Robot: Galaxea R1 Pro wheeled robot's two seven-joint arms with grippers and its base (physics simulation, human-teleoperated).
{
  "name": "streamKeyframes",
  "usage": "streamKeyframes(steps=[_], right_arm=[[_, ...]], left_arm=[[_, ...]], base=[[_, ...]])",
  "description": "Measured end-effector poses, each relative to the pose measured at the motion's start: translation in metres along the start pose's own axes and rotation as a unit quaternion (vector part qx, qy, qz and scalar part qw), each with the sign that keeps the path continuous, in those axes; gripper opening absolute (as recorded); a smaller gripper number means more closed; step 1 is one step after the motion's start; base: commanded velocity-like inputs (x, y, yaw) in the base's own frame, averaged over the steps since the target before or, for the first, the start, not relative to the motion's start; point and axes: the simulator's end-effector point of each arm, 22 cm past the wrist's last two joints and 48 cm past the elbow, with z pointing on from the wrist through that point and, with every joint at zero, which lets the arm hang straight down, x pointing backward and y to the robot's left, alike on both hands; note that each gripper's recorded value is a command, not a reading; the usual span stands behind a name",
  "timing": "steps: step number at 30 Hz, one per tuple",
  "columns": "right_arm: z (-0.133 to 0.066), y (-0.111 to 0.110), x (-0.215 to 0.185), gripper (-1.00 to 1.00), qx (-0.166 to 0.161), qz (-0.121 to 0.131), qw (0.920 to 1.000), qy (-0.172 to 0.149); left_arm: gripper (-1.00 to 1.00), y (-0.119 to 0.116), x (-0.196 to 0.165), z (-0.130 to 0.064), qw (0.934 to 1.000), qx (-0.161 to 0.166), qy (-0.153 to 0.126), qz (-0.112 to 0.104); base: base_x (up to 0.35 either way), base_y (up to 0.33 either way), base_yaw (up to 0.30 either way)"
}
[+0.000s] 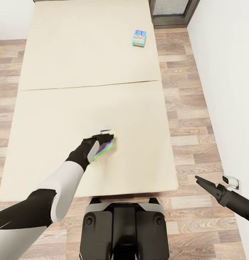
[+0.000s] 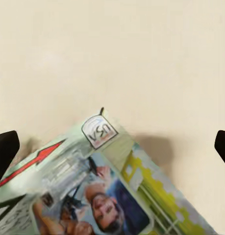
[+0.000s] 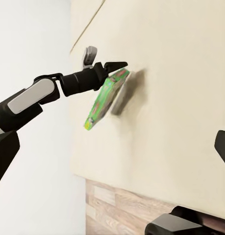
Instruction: Put all the toys in the child's room - the three board games (two on the bed and one on the table), the two jigsaw puzzles on the table, and the tennis ball on the table - inside the toy box on the table in the child's room.
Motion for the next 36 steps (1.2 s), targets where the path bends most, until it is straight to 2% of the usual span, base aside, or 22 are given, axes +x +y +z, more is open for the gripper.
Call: streamKeyframes(steps=[18,36], right_arm=[[0.001,-0.020,0.004,1.00,0.043,0.005,0.9991,0.003],[0.001,-0.022,0.005,1.00,0.046,0.006,0.9989,0.003]], left_arm=[[1.00,0.002,0.004,0.002,1.0000,-0.003,0.004,0.002],[1.00,0.002,0.005,0.002,1.0000,-0.004,0.005,0.002]], base=[[0.000,0.000,0.000],[-0.023,0.000,0.000]])
